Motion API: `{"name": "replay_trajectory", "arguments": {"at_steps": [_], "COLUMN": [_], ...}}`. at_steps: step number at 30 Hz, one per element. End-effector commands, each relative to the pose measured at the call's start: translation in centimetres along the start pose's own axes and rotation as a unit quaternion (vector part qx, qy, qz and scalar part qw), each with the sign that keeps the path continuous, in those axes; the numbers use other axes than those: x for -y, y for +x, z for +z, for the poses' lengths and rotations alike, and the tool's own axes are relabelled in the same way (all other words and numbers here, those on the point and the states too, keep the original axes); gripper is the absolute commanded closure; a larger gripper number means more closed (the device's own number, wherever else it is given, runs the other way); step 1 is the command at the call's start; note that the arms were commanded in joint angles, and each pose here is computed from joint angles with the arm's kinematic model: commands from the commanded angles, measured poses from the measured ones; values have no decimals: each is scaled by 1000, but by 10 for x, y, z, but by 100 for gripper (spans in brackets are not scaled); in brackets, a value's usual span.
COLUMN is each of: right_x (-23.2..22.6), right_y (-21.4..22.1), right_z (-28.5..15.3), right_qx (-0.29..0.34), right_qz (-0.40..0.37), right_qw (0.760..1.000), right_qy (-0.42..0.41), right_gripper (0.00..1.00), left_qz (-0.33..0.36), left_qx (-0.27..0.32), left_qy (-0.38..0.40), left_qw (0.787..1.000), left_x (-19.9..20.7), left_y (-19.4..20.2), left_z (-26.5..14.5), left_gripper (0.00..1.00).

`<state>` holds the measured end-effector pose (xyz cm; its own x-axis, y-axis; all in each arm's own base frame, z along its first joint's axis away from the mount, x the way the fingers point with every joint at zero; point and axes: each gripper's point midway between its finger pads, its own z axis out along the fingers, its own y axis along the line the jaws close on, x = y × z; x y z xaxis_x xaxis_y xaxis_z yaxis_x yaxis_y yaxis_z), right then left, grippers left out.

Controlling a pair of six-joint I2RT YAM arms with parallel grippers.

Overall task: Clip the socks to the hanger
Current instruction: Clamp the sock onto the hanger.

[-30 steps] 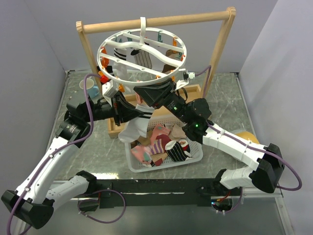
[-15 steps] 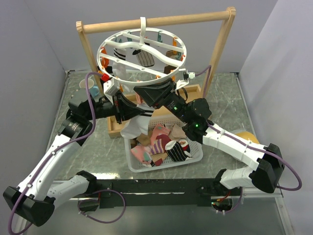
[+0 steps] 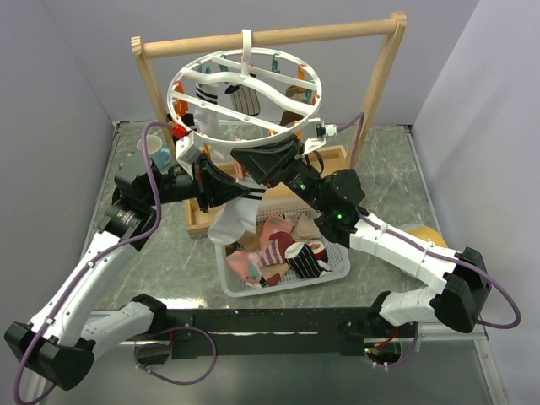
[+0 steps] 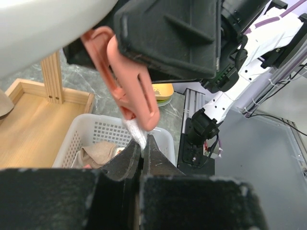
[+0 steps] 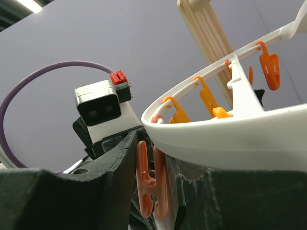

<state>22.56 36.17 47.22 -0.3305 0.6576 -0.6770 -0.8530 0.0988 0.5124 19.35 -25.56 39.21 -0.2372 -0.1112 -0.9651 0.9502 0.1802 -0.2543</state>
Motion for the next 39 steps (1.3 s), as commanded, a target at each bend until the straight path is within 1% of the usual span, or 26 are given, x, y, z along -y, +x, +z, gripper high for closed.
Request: {"name": "replay_trajectory", "arguments": {"at_steps": [1,11,20,29,30,31,34,36,37,39], "right_x": [-29,-29,-29,-28,-29,-24,-23,-18,-18,-9], "right_y": [17,16,18,19,19,23,20,18,15,18], "right_z": [-6,-9,-10,-12,-12,-14,-16,-18,-21,-23], "right_qx": [-42,-42,-45,-54,-55,-63,-66,-63,-64,-78], "right_qz": [10,7,6,1,-1,0,-12,-27,-33,-44], "right_qw": [997,997,997,997,997,997,997,997,997,996], "right_qy": [-65,-65,-66,-60,-59,-47,-37,-22,-15,13], "right_gripper": [100,100,100,100,98,88,69,61,54,48], "left_qz": [42,45,75,82,80,79,76,73,68,66], "left_qx": [28,27,41,46,46,47,47,49,48,49], "left_qy": [30,25,9,-14,-17,-24,-35,-44,-48,-55], "left_qw": [998,998,996,996,996,995,995,995,995,995], "left_x": [21,23,20,8,7,4,0,-3,-5,-7], "left_y": [-31,-28,-43,-47,-47,-47,-45,-44,-42,-42], "left_z": [-3,-6,-7,-6,-6,-6,-7,-9,-9,-10], "left_gripper": [99,99,99,99,99,99,99,99,99,99]}}
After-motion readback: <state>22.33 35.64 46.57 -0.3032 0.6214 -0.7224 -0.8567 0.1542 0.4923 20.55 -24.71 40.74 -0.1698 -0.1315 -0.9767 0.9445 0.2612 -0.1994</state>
